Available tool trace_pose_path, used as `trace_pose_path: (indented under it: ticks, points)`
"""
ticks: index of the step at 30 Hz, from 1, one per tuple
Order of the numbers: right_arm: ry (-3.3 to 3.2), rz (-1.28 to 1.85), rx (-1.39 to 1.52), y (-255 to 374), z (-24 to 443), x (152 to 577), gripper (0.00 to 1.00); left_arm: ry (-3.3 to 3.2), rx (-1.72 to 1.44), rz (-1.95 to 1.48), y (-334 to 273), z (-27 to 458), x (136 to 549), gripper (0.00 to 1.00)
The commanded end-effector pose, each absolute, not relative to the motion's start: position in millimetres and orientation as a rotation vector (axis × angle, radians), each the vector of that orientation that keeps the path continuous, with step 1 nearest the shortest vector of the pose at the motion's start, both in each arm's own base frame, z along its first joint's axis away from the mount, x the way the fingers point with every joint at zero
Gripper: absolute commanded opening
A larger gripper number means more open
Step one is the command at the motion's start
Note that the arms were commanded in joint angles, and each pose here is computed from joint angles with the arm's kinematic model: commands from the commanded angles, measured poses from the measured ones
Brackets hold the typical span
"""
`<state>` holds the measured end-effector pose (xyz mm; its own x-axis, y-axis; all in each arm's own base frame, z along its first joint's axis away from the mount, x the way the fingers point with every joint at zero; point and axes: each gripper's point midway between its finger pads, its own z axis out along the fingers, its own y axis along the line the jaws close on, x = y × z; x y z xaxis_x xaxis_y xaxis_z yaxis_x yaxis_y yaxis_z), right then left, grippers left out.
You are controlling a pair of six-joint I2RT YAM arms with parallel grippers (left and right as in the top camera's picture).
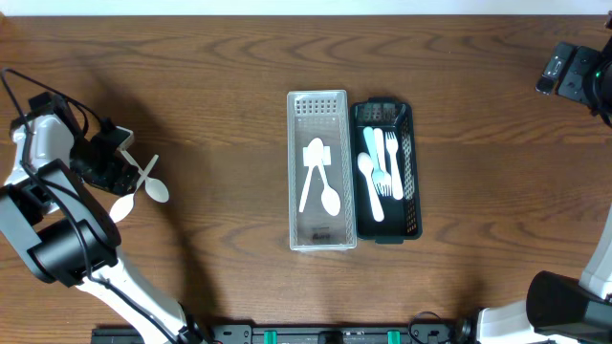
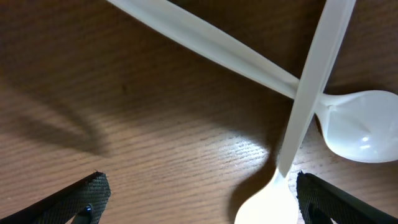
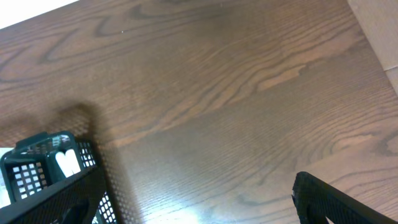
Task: Pack container
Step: 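Move the left gripper back over the crossed spoons and grasp one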
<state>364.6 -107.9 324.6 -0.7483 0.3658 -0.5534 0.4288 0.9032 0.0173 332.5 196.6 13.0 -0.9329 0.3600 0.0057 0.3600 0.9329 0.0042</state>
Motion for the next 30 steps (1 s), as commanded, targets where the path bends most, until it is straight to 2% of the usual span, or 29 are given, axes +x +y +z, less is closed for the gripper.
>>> trace_pose_path:
  ticks: [1, 19, 30]
  points:
    - [2.488, -0.156, 0.593, -112, 324, 365, 0.99, -3.040, -0.627, -0.047, 193, 6, 335, 0.98]
    - [2.486, -0.154, 0.591, -112, 325, 366, 0.99, -2.995, -0.663, -0.101, 186, 5, 337, 0.98]
    - [2.486, -0.154, 0.592, -111, 325, 366, 0.99, -2.981, -0.663, -0.062, 178, -14, 324, 0.98]
